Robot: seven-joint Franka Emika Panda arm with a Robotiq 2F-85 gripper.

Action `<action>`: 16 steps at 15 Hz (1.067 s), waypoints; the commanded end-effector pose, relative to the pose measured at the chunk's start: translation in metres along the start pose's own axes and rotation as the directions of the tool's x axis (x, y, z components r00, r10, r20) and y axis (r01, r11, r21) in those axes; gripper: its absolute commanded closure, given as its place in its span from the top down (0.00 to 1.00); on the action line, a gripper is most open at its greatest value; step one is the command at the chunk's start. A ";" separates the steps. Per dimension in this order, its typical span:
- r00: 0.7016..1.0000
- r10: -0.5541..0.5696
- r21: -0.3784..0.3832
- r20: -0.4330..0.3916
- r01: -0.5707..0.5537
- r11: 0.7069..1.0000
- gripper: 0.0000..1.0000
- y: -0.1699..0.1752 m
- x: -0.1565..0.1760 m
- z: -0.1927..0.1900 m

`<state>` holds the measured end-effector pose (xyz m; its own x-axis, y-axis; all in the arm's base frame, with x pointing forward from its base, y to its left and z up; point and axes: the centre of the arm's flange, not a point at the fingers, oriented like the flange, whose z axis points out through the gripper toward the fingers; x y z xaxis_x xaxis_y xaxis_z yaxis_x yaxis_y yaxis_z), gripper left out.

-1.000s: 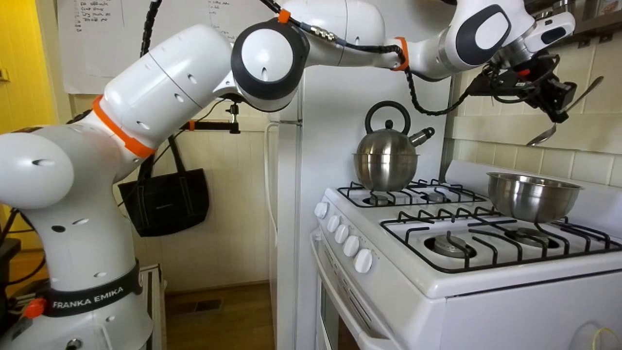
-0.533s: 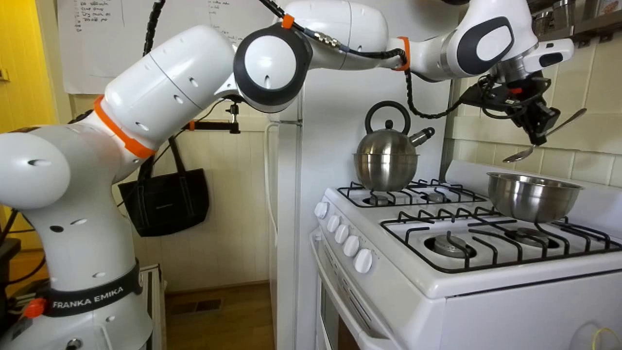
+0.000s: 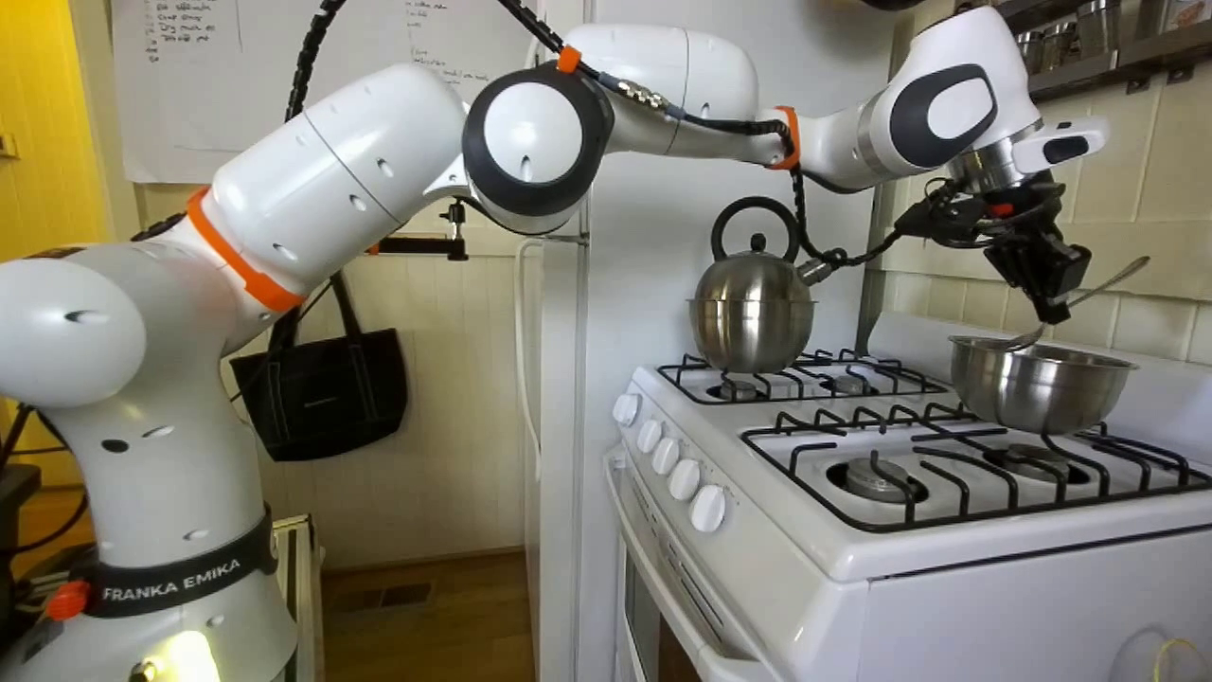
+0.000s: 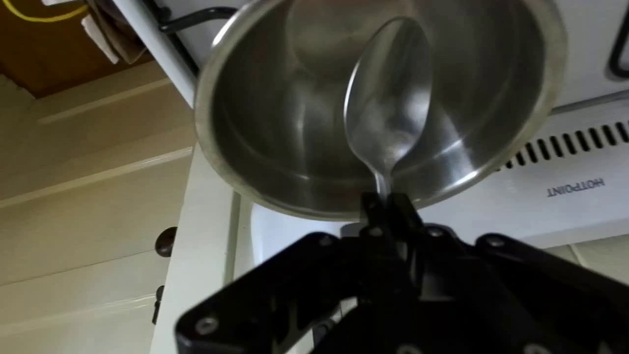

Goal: Move the silver bowl forward, then place the spoon inside it

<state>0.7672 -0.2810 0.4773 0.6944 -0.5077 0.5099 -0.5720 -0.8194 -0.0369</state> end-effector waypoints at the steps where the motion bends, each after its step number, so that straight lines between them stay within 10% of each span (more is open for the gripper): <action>1: 1.000 -0.014 -0.112 -0.009 0.013 0.994 0.02 -0.013 0.012 0.021; 16: 0.998 -0.058 -0.164 0.035 0.063 0.984 0.02 -0.021 0.002 0.062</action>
<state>0.7800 -0.2744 0.4214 0.7361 -0.4597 0.4967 -0.5894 -0.7963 0.1365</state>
